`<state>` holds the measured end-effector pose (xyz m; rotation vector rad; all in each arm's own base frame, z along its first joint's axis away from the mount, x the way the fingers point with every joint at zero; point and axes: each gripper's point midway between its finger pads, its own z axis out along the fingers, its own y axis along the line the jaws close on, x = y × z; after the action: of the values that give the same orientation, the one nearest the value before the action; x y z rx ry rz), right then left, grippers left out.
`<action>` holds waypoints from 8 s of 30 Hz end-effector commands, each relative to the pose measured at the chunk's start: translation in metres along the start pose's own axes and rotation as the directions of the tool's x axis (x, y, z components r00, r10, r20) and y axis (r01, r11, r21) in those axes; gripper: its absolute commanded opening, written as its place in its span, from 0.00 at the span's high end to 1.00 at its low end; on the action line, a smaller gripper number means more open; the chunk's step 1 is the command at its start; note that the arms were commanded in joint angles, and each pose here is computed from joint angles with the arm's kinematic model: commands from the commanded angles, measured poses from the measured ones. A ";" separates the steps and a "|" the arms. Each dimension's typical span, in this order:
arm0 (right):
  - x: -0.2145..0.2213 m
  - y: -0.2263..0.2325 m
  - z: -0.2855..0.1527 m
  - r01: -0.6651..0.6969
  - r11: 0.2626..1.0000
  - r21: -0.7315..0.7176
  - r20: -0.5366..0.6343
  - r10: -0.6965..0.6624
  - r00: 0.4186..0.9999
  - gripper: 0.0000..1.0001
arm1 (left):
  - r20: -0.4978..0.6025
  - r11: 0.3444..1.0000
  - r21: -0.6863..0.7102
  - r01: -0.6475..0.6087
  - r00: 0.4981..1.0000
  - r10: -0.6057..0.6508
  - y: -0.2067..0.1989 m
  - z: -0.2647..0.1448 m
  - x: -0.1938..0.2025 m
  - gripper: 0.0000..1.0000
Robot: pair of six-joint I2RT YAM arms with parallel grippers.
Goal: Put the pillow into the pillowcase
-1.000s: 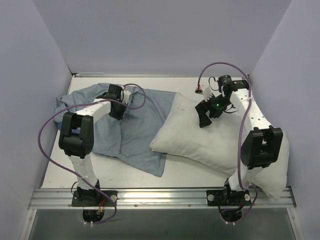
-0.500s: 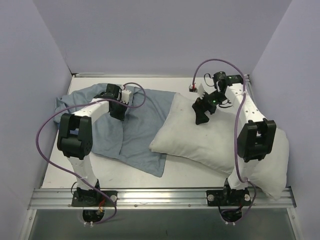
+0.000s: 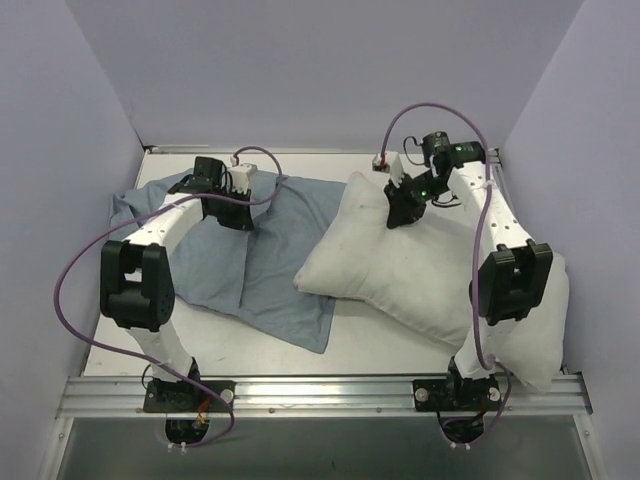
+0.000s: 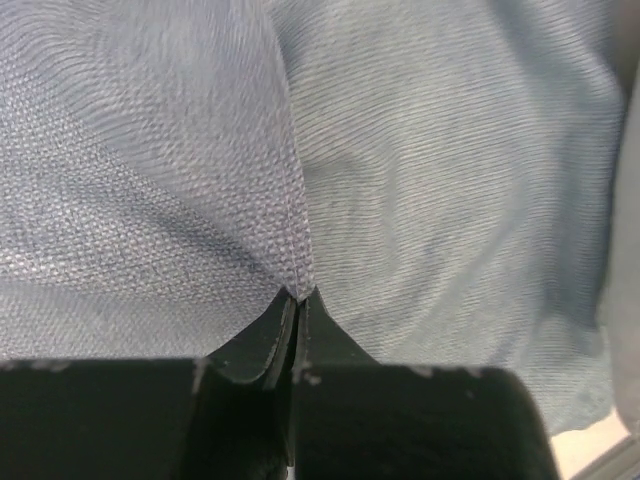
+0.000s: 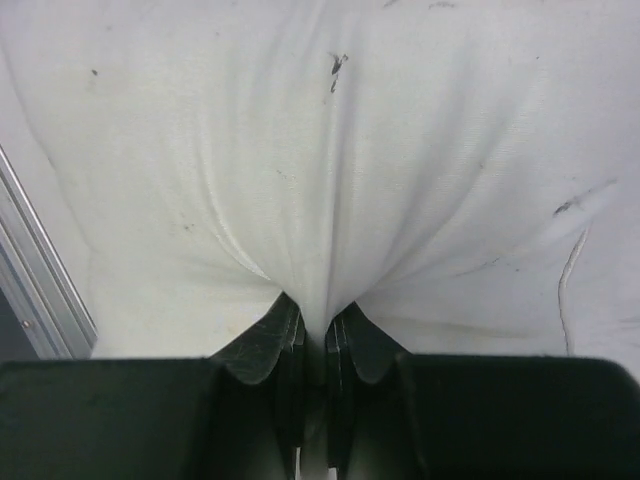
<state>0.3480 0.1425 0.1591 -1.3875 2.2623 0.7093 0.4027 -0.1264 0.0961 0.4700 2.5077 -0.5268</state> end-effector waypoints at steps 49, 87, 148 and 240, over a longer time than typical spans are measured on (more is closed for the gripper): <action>-0.059 0.182 0.133 0.246 0.697 -0.674 0.017 -0.318 0.948 1.00 | 0.532 0.972 0.203 -0.121 0.846 -0.006 -0.038 -0.127 -0.090 1.00; -0.173 0.116 0.137 -0.048 0.928 -0.370 0.188 0.125 0.974 0.98 | 0.510 0.973 0.207 -0.100 0.860 -0.020 -0.030 -0.106 -0.075 1.00; -0.204 -0.092 0.047 -0.439 0.898 -0.045 0.562 0.386 0.732 0.32 | 0.053 0.923 0.197 -0.330 0.944 0.326 -0.039 -0.106 0.044 1.00; -0.178 0.036 0.180 0.095 0.994 0.063 0.453 -0.113 0.884 1.00 | 0.557 0.092 0.562 -0.822 0.459 0.692 -0.267 -0.126 0.173 0.58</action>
<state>0.4144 0.4080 0.1723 -1.1442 1.6873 0.8949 0.1182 -0.2525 0.1341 2.0698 1.1849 -0.9395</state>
